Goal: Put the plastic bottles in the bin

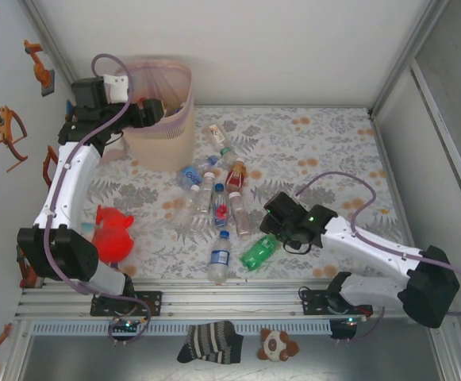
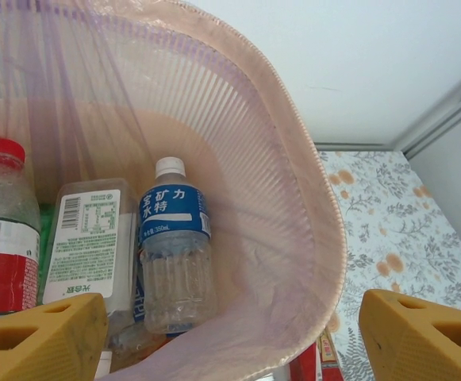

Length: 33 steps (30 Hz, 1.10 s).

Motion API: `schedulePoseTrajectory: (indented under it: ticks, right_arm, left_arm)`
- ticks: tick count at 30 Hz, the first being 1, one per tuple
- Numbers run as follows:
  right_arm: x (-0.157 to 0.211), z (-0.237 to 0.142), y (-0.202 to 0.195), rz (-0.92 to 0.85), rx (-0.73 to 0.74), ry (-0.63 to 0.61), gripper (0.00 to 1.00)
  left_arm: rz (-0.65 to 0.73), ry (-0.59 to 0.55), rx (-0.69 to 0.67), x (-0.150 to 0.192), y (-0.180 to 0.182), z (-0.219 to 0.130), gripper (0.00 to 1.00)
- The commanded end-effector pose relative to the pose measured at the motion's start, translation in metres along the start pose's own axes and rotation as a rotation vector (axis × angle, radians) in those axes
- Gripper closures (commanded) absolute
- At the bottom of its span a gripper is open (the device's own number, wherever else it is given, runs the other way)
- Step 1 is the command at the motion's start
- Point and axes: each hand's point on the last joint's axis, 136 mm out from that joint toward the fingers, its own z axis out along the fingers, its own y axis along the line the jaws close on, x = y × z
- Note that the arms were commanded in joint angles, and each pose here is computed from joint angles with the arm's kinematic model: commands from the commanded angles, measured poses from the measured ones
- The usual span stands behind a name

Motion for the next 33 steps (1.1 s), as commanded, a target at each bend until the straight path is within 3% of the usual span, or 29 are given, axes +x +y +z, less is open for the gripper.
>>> schedulePoseTrajectory:
  ticks: [1,11,17,33]
  right_arm:
    - [0.006,0.013,-0.005,0.041,0.018,0.039,0.28]
    - [0.024,0.052,0.002,0.027,0.038,0.182,0.27]
    - [0.03,0.064,-0.006,0.037,0.062,0.207,0.29]
    - [0.013,0.043,-0.011,0.034,0.039,0.105,0.43]
  left_arm:
    - [-0.032,0.014,0.043,0.009,-0.012,-0.007,0.18]
    - [-0.032,0.017,0.031,0.015,-0.012,-0.012,0.17]
    - [-0.036,0.03,0.022,0.021,-0.009,-0.01,0.17]
    - [-0.054,0.02,0.017,0.024,-0.009,-0.012,0.17]
